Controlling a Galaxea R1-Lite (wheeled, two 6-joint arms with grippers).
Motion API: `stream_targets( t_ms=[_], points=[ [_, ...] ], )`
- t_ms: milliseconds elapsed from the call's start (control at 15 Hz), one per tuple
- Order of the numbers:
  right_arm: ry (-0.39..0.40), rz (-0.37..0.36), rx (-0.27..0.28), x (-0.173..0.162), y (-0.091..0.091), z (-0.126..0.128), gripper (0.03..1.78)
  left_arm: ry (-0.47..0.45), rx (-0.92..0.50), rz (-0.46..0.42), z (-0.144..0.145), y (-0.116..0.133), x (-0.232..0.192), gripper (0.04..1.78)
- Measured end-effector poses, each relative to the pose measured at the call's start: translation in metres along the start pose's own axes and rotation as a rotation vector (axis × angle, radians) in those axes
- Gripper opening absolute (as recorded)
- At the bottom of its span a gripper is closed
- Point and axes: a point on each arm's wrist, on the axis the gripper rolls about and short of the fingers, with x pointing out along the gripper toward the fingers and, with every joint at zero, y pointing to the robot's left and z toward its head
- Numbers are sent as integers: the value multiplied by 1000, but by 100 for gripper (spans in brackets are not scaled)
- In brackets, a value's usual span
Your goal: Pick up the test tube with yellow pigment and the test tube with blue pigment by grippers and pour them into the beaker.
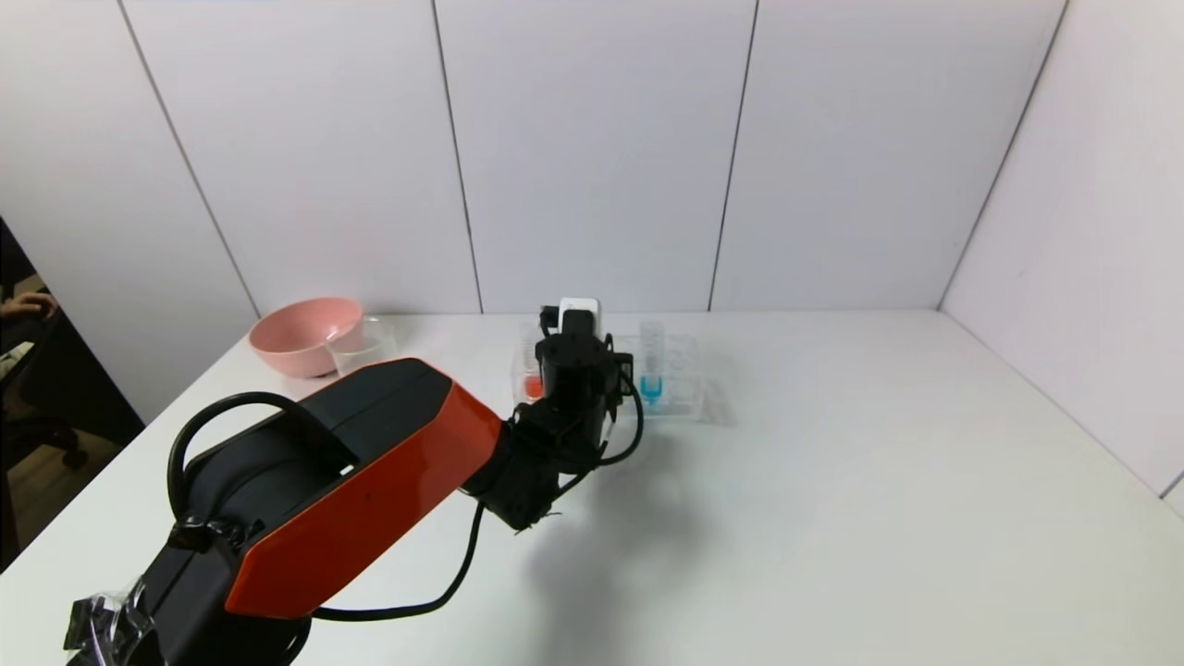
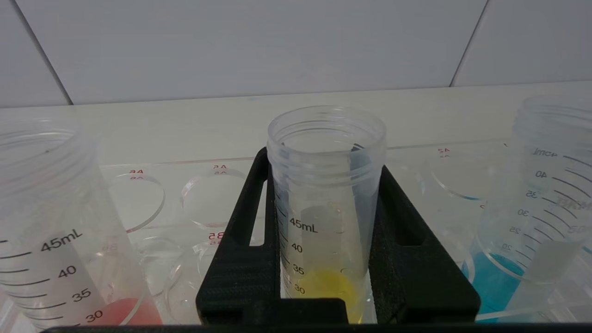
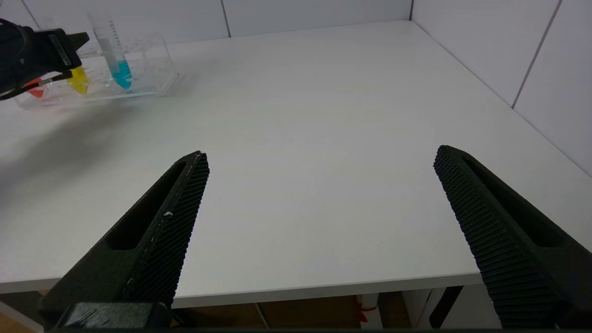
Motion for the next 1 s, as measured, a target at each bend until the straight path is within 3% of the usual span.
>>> stream_targets(
  t_ms=[467,1000],
  points=[
    [0,0,0,0,0,0,177,19,22,-10,42,-7,-7,53],
    [0,0,0,0,0,0,177,-77,-2,-44,113,-20,-35,53]
  ],
)
